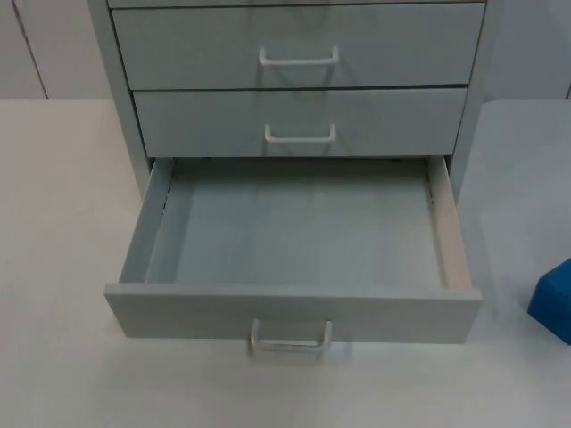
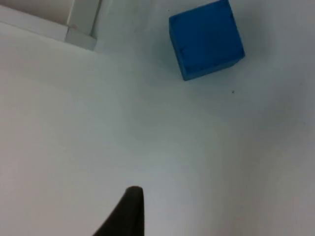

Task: Open the drawer with the left hand, place the block into the drawer with the right hand, then close the drawer with the left hand.

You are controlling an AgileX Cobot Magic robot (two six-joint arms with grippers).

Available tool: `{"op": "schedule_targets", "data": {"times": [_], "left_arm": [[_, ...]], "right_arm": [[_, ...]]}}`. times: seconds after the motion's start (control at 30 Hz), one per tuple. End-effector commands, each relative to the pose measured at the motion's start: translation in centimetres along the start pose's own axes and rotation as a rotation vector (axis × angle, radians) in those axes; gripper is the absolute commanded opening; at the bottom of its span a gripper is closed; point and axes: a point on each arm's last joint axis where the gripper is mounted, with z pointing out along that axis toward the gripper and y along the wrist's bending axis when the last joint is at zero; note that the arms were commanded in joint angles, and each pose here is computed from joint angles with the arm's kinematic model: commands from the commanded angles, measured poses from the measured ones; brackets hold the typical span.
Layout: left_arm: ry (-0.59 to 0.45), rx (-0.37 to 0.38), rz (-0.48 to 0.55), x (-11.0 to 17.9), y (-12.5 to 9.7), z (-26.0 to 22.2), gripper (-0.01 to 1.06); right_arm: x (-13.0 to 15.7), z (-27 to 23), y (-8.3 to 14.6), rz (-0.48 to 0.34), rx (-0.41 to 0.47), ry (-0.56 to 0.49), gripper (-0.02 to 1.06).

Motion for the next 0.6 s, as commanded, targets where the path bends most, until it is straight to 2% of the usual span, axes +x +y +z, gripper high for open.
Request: {"op": "schedule_targets", "data": {"times": [0.0,0.13,0.33,0.57], "left_arm": [[-0.003,-0.016,0.018,0.1,0.2,-0.1,1.03],[-0.003,-0.016,0.018,0.1,0.2,-0.1,1.03],[-0.003,-0.016,0.018,0.1,0.2,-0.1,1.03],[-0.001,-0.019,0.021,0.1,0.2,-0.1,1.03]], "right_arm": [[-1.4,2.3,-0.3,-0.031,0.023,0.044,1.05],[-3.0,4.1,-0.5,-0.034,0.018,0.125,1.05],[-6.3,6.3,-0.7,-0.101,0.002,0.153,1.05],[-7.5,9.5,-0.2,-0.183,-0.01,0.189,1.05]]}}
